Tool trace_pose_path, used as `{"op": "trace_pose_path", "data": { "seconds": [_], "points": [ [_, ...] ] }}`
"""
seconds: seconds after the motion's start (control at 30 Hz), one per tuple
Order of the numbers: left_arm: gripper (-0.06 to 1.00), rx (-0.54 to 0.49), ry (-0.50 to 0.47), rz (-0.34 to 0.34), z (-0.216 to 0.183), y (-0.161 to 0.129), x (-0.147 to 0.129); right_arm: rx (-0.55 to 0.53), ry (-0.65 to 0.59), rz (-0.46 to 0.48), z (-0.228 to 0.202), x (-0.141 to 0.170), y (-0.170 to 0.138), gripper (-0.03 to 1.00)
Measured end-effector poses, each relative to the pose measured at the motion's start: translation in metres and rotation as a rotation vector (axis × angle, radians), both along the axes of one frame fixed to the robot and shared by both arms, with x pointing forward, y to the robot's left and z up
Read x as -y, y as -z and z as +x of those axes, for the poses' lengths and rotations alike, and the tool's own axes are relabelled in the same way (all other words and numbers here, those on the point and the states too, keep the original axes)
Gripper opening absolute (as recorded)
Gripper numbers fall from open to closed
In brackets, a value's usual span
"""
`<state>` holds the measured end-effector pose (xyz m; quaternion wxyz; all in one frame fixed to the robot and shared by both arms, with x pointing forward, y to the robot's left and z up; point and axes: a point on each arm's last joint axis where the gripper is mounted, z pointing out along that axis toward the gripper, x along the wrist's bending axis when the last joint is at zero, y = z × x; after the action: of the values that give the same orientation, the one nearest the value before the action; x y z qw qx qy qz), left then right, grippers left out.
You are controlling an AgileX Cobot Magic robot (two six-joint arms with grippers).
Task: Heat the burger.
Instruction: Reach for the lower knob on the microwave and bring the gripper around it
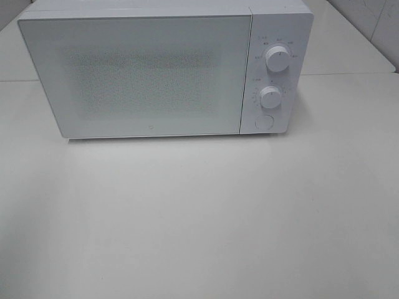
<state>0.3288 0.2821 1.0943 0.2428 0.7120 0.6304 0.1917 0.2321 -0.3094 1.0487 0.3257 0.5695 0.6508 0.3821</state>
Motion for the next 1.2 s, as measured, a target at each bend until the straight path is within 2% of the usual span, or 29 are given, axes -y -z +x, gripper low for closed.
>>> {"op": "trace_pose_path", "data": {
  "seconds": [0.3, 0.33, 0.57, 0.63, 0.8, 1.2],
  "points": [
    [0.00, 0.138, 0.043, -0.038, -0.050, 0.018, -0.010, 0.000, 0.000, 0.000, 0.000, 0.000, 0.000, 0.58],
    [0.00, 0.183, 0.067, -0.038, -0.059, 0.020, -0.012, 0.000, 0.000, 0.000, 0.000, 0.000, 0.000, 0.58],
    [0.00, 0.260, 0.118, -0.009, -0.077, 0.034, -0.017, 0.000, 0.000, 0.000, 0.000, 0.000, 0.000, 0.58],
    [0.00, 0.312, 0.134, -0.002, -0.086, 0.037, -0.019, 0.000, 0.000, 0.000, 0.000, 0.000, 0.000, 0.58],
    [0.00, 0.404, 0.144, -0.017, -0.101, 0.037, -0.022, 0.000, 0.000, 0.000, 0.000, 0.000, 0.000, 0.58],
    [0.00, 0.432, 0.200, 0.015, -0.105, 0.038, -0.022, 0.000, 0.000, 0.000, 0.000, 0.000, 0.000, 0.58]
  ]
}}
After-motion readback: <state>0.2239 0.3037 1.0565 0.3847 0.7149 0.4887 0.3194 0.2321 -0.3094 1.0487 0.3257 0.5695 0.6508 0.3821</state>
